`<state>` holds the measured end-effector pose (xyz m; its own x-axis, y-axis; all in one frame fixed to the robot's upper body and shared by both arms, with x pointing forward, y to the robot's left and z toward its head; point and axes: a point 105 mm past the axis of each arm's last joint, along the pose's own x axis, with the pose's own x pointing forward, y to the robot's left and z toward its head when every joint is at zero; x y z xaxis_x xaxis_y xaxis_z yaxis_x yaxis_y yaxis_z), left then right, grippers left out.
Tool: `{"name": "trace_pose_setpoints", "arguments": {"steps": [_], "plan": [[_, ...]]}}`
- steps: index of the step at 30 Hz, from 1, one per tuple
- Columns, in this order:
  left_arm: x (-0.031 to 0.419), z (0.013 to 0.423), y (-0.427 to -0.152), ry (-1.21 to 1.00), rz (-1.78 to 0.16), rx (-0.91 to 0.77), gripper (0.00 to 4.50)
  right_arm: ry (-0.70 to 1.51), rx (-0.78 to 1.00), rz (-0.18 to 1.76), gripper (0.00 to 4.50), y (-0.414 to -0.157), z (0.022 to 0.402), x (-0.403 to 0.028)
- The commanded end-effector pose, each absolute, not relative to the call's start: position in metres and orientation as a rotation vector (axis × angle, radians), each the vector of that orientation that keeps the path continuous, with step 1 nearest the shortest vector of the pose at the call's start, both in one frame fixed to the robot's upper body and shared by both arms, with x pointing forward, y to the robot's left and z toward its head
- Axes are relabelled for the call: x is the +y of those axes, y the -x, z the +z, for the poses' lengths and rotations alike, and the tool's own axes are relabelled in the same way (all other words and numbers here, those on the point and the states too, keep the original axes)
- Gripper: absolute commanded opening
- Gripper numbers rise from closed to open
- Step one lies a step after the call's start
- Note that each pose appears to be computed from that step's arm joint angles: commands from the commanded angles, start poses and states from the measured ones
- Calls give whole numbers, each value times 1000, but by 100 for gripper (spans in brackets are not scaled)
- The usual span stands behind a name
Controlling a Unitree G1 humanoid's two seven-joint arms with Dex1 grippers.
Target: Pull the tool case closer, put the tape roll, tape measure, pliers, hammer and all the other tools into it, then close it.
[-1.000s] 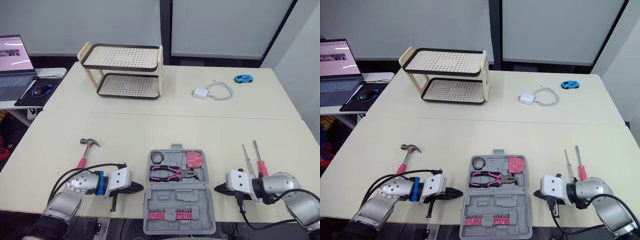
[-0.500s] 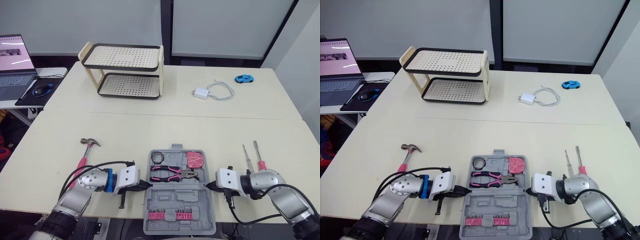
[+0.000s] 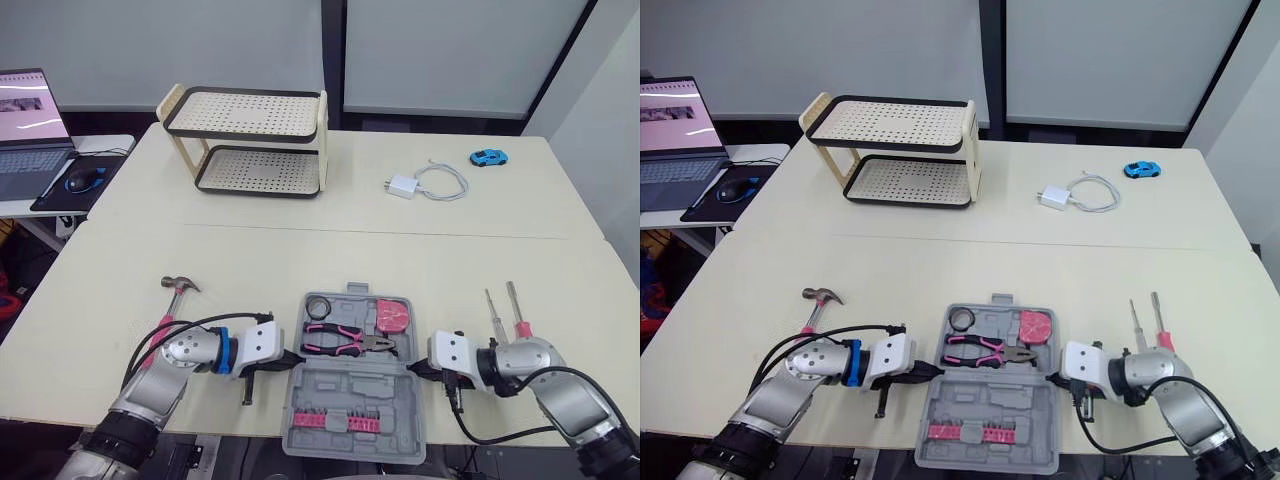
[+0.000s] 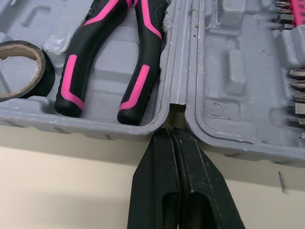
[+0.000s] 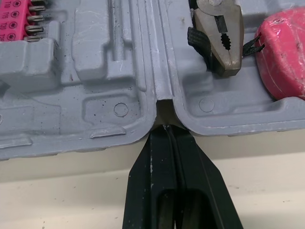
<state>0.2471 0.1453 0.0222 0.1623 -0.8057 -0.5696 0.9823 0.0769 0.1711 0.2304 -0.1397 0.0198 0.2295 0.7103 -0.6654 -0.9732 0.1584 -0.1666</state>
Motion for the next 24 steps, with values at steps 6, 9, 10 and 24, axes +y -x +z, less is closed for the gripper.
{"name": "trace_pose_setpoints", "arguments": {"steps": [6,9,10,24], "plan": [[127,36,-257,-602,-1400,273,2,641,378,1272,0,-244,39,-119],[127,36,-263,-615,-1385,271,2,639,368,1256,0,-250,41,-117],[127,36,-265,-617,-1382,270,2,638,367,1255,0,-251,41,-116],[123,38,-283,-641,-1347,244,2,659,360,1219,0,-265,40,-113]]}}
